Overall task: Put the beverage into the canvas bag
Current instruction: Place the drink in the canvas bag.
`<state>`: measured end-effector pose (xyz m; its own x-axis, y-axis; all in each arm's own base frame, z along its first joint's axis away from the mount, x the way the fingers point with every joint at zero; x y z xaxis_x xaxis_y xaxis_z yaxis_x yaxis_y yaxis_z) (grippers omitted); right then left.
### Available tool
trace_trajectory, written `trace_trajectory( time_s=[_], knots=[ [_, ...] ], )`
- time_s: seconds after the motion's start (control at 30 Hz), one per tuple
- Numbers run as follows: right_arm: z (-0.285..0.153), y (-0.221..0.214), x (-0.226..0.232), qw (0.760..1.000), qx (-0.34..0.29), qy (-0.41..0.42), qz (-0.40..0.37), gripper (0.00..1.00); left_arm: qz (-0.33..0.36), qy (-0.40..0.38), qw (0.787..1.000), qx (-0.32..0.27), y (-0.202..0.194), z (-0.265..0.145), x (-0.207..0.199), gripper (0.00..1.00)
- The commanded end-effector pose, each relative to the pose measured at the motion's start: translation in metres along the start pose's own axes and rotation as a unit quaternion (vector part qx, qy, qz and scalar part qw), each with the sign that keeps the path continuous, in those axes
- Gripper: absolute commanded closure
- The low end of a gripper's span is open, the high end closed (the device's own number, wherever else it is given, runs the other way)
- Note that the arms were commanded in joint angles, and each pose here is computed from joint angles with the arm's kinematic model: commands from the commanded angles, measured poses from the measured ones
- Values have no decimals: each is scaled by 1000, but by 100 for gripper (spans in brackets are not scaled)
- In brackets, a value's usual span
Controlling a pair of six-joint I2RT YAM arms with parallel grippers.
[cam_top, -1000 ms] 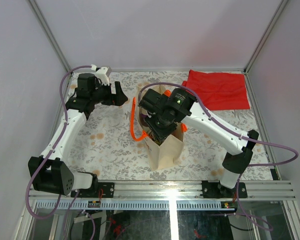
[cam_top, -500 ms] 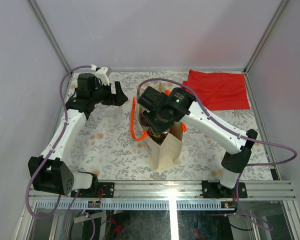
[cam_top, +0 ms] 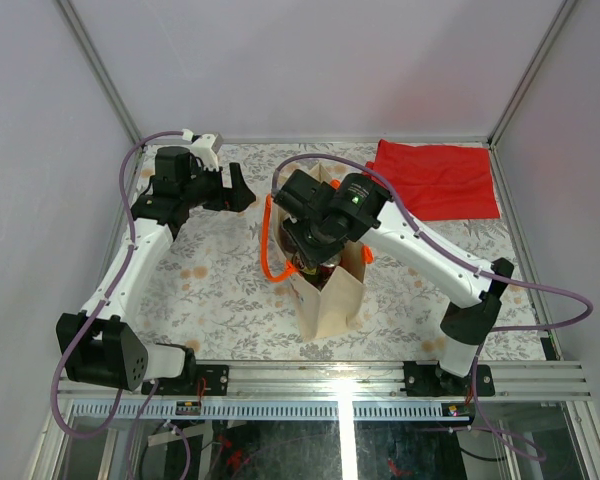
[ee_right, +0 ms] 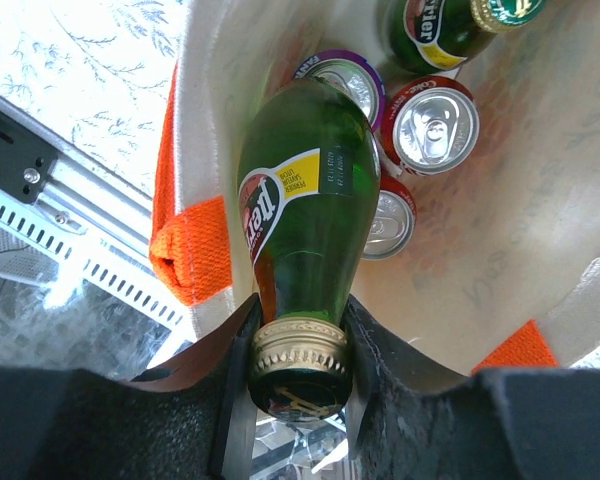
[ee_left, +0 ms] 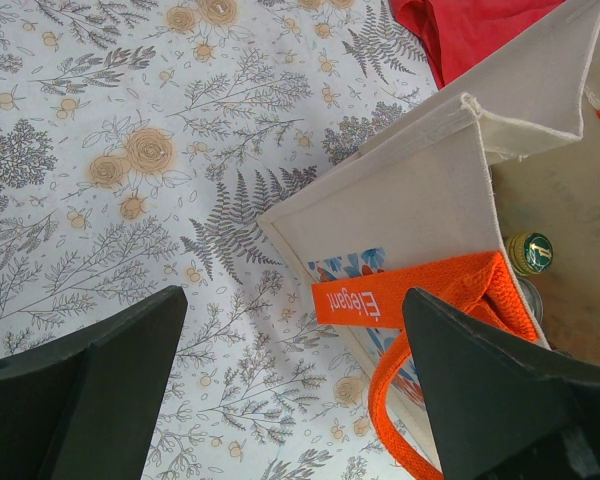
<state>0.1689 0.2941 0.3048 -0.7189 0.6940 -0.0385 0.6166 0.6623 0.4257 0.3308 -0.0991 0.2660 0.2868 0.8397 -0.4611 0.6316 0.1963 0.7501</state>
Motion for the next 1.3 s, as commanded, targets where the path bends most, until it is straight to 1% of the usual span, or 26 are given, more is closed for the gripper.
trace_trajectory(
  time_s=[0.0, 0.4, 0.57, 0.73, 1.03, 1.27],
  knots=[
    [-29, 11, 5, 998, -54, 38, 16, 100, 14, -11, 1000, -7, 4, 1, -4, 10],
    [-38, -27, 3, 998, 18, 53, 1, 100, 5, -12, 1000, 0, 0, 6, -2, 10],
    [-40, -34, 2, 998, 25, 59, -3, 100, 2, -9, 1000, 3, -2, 7, 0, 10],
    [-34, -38, 3, 997, 40, 60, -8, 100, 0, -8, 1000, 5, -3, 8, 1, 10],
    [-12, -49, 3, 994, 86, 54, -26, 100, 3, -5, 1000, 3, -4, 8, 2, 10],
    [3, -53, 5, 994, 95, 53, -28, 100, 2, -6, 1000, 3, -6, 8, 2, 10]
  ],
)
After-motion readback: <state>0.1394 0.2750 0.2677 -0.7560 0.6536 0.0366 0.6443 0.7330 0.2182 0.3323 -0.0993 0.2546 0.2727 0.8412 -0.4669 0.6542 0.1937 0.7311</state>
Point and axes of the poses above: each gripper's point midway between its finger pads, its own z axis out along the fingers, its own x axis along the line the jaws close on, y = z × x, the point moved 5 cm from there along -z, back along the fingers, and after that the axes turned 9 degrees about -z, right-handed, at the moved point
